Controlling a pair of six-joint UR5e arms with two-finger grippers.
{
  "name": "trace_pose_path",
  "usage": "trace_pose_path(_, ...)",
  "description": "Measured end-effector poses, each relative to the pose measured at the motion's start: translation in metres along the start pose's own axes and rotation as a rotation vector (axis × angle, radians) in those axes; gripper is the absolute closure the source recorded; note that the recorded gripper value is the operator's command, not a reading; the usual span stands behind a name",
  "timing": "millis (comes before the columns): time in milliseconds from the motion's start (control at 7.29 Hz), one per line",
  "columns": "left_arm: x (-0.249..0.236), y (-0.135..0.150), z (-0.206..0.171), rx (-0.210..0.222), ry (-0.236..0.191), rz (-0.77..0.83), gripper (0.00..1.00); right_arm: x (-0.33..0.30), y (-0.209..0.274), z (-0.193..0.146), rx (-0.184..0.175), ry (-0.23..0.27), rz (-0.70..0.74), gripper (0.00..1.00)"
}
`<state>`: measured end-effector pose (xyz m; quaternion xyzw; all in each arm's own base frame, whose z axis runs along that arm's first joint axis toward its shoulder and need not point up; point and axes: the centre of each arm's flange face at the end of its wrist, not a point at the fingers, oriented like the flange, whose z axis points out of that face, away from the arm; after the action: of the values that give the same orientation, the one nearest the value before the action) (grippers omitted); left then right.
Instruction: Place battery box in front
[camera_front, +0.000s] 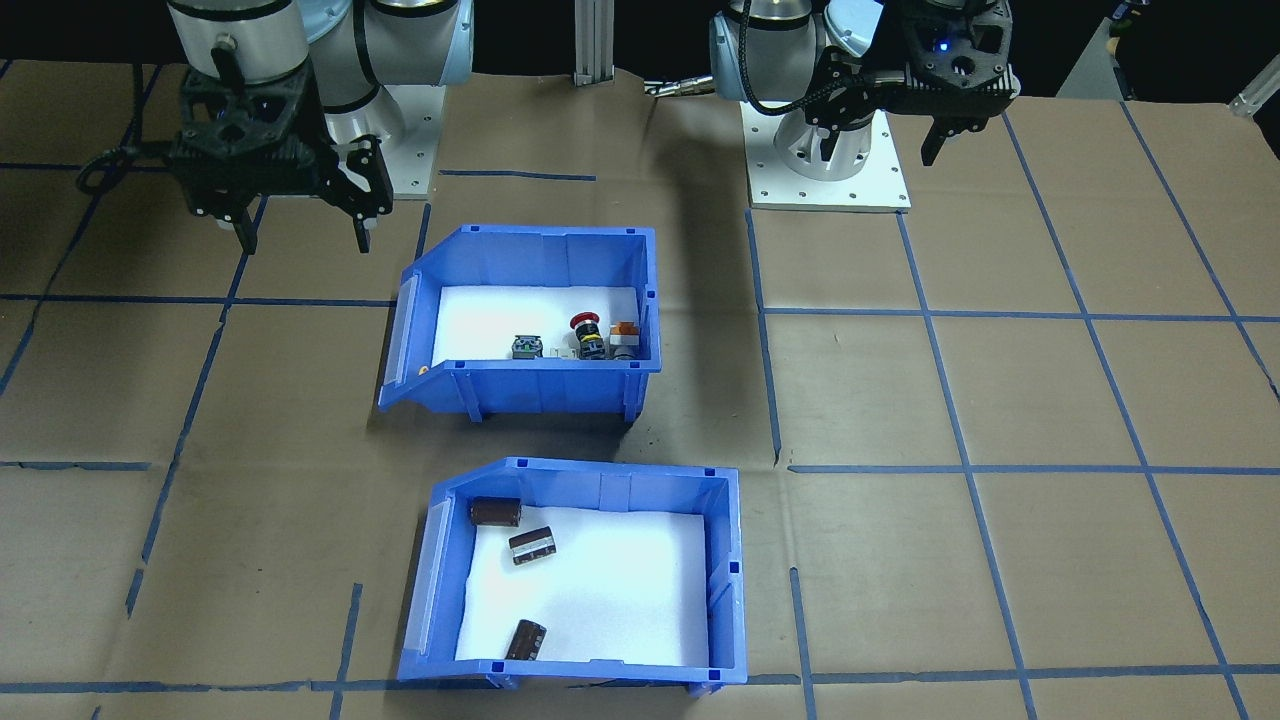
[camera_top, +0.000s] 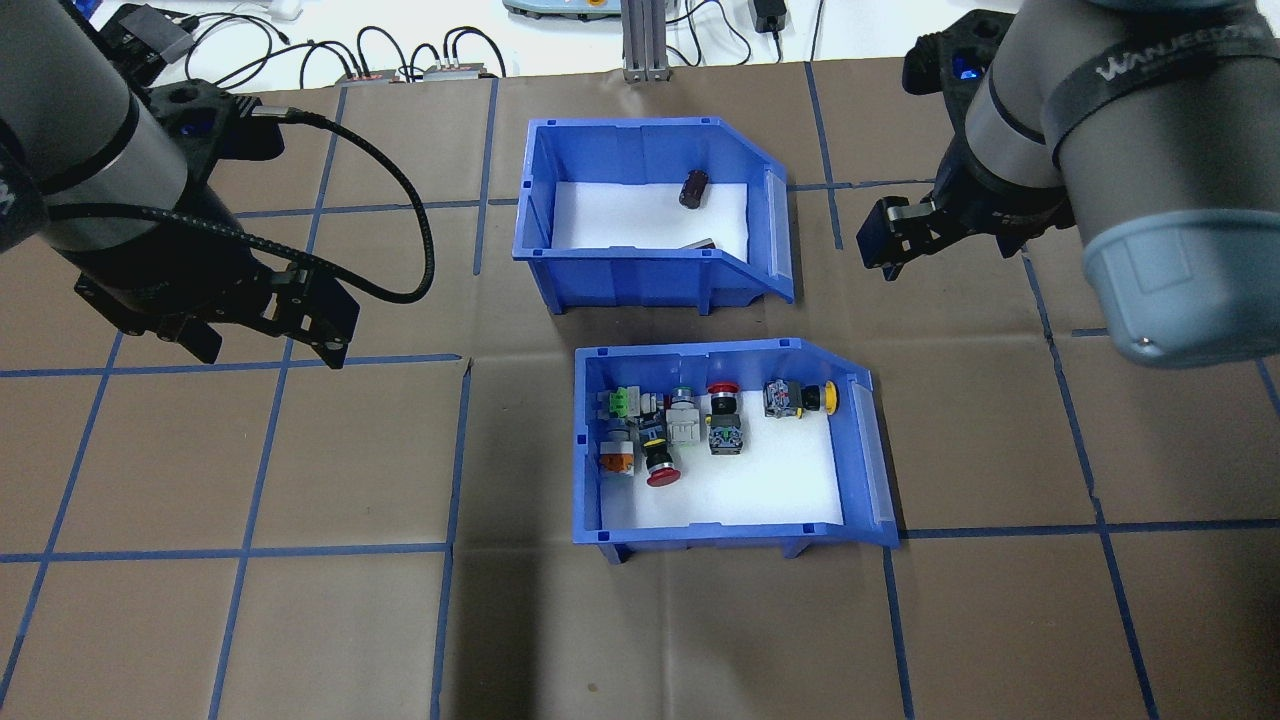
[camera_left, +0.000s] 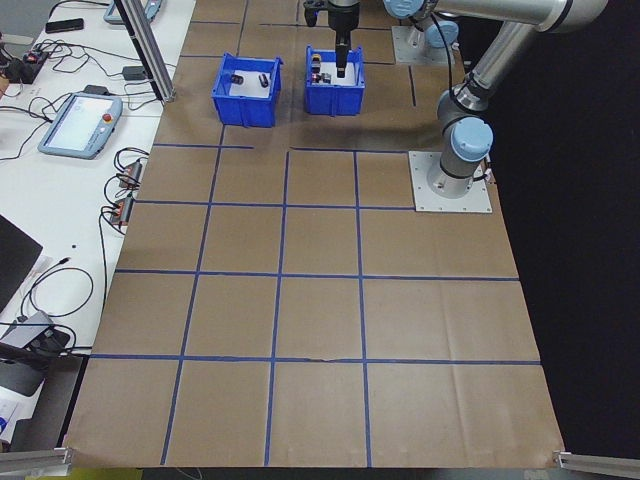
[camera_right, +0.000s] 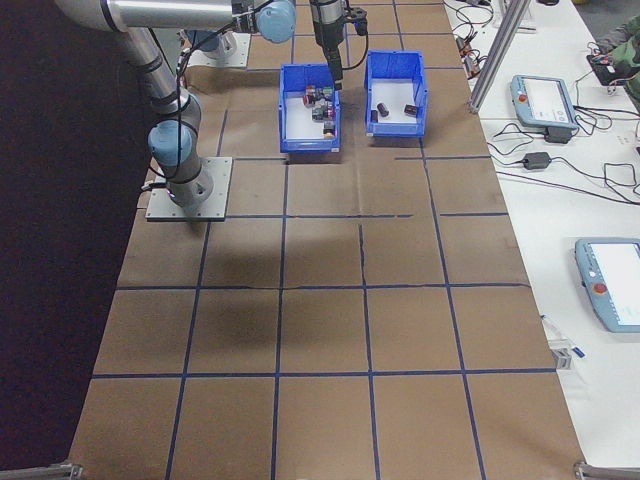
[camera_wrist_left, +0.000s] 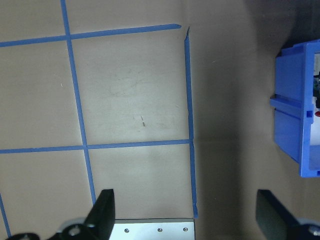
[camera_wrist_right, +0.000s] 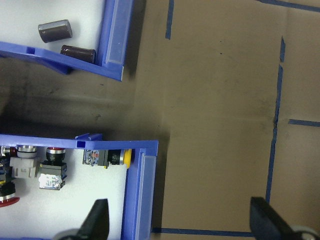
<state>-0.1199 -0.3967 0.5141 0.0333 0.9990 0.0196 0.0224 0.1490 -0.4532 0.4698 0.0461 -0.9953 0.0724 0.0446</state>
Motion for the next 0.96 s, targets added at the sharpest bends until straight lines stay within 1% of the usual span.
trace_pose_path(137,0.000,0.000,0.000,0.000,0.000,0.000,0.00,0.000,-0.011,0.005,-0.026,-0.002,0.050,0.00)
trace_pose_path(412,0.000,0.000,0.000,0.000,0.000,-0.001,0.00,0.002,-0.027,0.013,-0.092,-0.037,0.113,0.00)
trace_pose_path(549,0.000,0.000,0.000,0.000,0.000,-0.002,0.00,0.007,-0.030,0.014,-0.112,-0.051,0.133,0.00)
trace_pose_path(686,0.000,0.000,0.000,0.000,-0.001,-0.002,0.00,0.013,-0.031,0.013,-0.117,-0.057,0.147,0.00)
trace_pose_path(961,0.000,0.000,-0.001,0.001,-0.002,-0.001,0.00,0.016,-0.031,0.013,-0.115,-0.056,0.156,0.00)
